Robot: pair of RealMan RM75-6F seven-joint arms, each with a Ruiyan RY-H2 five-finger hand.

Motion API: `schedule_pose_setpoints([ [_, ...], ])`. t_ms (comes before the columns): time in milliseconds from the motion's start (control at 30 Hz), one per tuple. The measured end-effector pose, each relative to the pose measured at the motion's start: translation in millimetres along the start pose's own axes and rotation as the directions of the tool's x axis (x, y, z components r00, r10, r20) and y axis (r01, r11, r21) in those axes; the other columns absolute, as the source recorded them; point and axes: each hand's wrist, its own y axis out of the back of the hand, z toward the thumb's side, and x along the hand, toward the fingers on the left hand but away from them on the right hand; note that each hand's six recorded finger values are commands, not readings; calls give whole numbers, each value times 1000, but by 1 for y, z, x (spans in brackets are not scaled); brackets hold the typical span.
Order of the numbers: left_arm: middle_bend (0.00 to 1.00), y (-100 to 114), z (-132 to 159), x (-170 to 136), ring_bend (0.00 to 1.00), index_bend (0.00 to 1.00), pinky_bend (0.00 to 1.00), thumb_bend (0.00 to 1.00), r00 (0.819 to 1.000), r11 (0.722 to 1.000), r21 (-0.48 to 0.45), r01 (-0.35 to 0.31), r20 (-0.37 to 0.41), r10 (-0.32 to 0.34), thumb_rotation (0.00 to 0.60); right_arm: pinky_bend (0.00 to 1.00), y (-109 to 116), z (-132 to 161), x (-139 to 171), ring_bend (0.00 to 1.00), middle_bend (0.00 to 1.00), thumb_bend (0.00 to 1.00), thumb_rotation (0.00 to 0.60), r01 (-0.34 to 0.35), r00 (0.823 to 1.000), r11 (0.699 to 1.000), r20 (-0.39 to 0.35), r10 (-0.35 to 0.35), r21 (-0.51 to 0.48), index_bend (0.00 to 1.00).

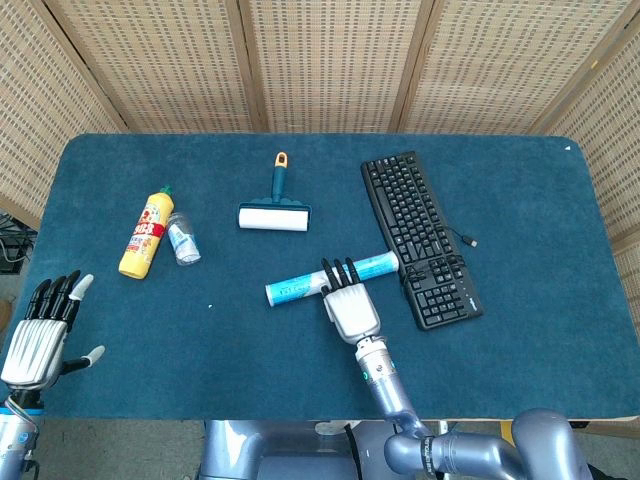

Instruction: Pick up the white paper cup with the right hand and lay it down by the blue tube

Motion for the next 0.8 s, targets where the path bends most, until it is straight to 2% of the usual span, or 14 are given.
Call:
schedule_pose_setpoints([
  [167, 0, 0, 2, -1, 0, 0, 0, 116, 1000, 1000, -10, 5, 8, -5, 600, 4, -1, -3, 0, 0, 42, 227, 600, 15, 1000, 999, 5, -15, 32, 482],
  [467, 0, 0, 1, -1, 0, 0, 0, 117, 1000, 1000, -10, 3, 7, -3, 600, 4, 3, -4, 4, 0, 47, 227, 600, 23, 1000, 1000, 5, -23, -11, 490],
  [667, 0, 0, 2, 0, 0, 0, 0, 116, 1000, 1000, -5, 5, 7, -5, 600, 3, 17, -6, 5, 0, 46, 227, 600, 24, 999, 988, 27, -20, -154, 494],
  [800, 0, -1, 3, -1, 0, 0, 0, 117, 1000, 1000, -2, 4, 10, -4, 600, 2, 30, -11, 4, 0, 43, 224, 600, 25, 998, 951, 57, -8, -307, 494],
])
